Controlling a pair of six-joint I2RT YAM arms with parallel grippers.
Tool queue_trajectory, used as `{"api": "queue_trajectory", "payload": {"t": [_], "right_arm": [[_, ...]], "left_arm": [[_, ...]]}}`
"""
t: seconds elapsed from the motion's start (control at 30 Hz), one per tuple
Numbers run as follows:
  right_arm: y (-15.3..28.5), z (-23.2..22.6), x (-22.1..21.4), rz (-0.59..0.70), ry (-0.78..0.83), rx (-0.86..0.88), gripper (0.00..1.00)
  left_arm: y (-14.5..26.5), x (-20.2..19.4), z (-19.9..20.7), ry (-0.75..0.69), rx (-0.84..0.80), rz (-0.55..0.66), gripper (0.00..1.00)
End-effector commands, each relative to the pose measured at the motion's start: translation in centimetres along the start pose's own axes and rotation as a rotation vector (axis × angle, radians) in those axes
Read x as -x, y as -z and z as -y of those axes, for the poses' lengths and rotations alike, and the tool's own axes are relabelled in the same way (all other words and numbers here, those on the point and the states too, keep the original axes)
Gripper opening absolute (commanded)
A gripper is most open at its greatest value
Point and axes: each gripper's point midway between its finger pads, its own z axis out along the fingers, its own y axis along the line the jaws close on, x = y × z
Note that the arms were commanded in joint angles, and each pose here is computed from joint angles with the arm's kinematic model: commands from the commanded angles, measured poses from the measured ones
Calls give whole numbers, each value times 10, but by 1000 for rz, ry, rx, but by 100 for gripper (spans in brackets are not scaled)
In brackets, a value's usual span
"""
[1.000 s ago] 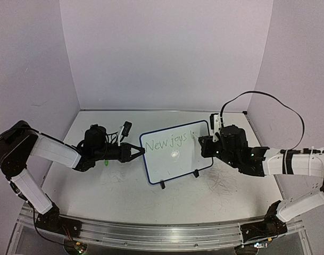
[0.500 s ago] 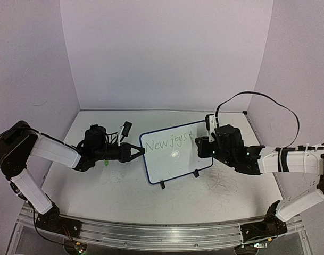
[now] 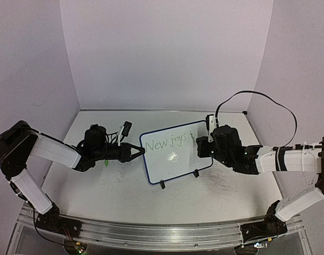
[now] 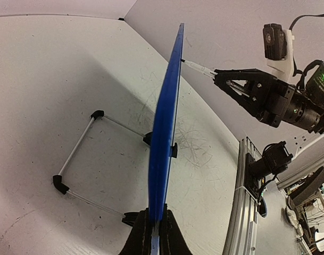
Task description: Write a sentence on the whiteboard
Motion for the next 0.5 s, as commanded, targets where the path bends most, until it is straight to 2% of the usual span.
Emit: {"api": "queue_trajectory", "payload": {"t": [0.0, 0.17, 0.33, 0.47], "right_arm": [[8, 12, 22, 65, -42, -68, 0], [23, 10, 33, 112, -50, -15, 0], [12, 7, 21, 60, -43, 20, 0], [12, 7, 24, 71, -50, 18, 0]], "left_arm": [[2, 17, 12, -37, -24, 28, 0], [1, 17, 12, -35, -23, 27, 0], [1, 18, 12, -37, -26, 29, 0], [2, 18, 13, -37, -25, 30, 0]]}}
